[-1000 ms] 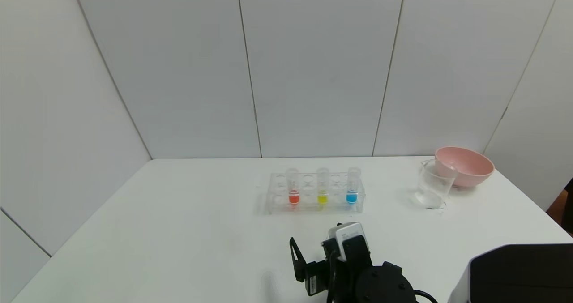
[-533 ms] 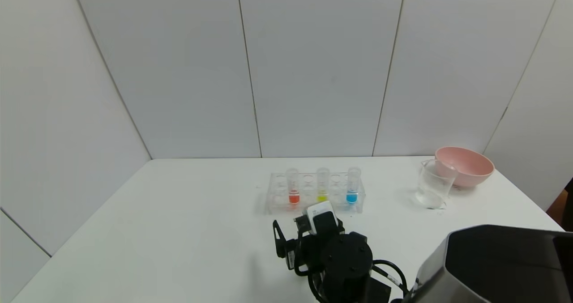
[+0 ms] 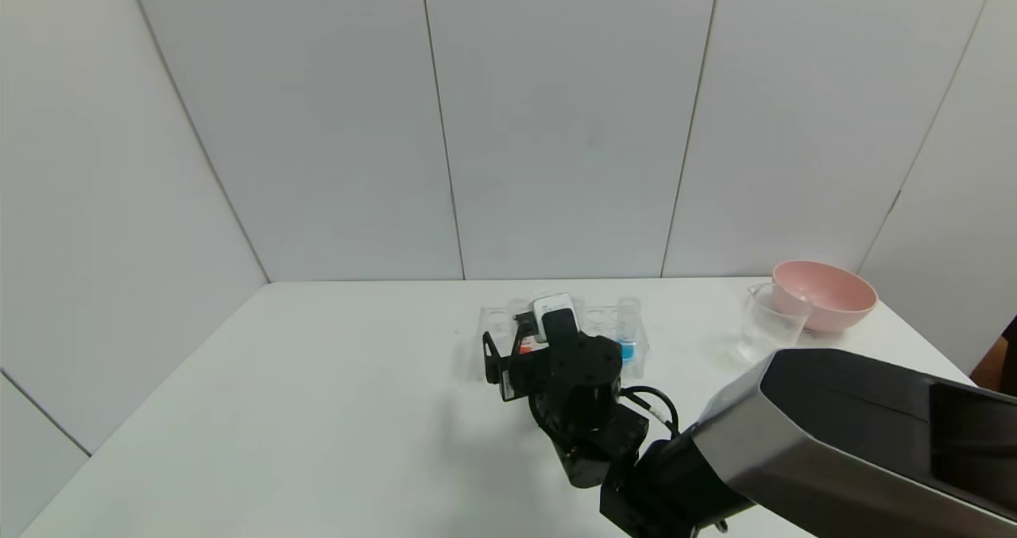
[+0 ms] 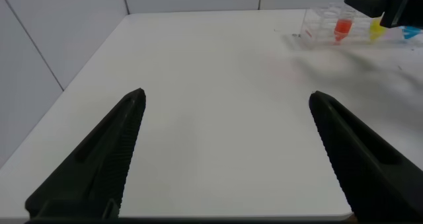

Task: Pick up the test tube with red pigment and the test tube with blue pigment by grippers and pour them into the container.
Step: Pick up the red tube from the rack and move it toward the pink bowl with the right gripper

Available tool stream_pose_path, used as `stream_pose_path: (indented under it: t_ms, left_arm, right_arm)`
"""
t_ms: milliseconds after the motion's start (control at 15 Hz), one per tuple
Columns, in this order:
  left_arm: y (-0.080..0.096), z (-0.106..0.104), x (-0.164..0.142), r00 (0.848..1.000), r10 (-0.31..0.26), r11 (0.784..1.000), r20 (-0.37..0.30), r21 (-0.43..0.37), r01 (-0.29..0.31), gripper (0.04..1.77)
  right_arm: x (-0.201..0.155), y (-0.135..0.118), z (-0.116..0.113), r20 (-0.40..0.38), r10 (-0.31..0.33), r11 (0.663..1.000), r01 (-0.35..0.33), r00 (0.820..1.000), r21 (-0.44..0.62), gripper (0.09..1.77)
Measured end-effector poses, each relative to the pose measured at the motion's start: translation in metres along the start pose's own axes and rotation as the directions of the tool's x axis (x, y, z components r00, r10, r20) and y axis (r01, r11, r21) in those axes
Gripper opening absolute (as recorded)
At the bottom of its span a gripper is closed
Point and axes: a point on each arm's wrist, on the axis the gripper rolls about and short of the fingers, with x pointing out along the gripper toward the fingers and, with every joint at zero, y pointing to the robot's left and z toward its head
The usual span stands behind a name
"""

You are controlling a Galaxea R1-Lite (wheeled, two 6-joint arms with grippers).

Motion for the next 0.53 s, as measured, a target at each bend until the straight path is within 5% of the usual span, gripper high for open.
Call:
stream_pose_path:
  t_ms: [533]
  left_arm:
    - [0.0,0.0,0.0,1.0,0.0,1.0,0.0,0.0,0.0,1.76]
  right_arm:
    - [0.029,0.001,-0.008,0.015,0.006,1.0,-0.005,1.0,-0.017,1.71]
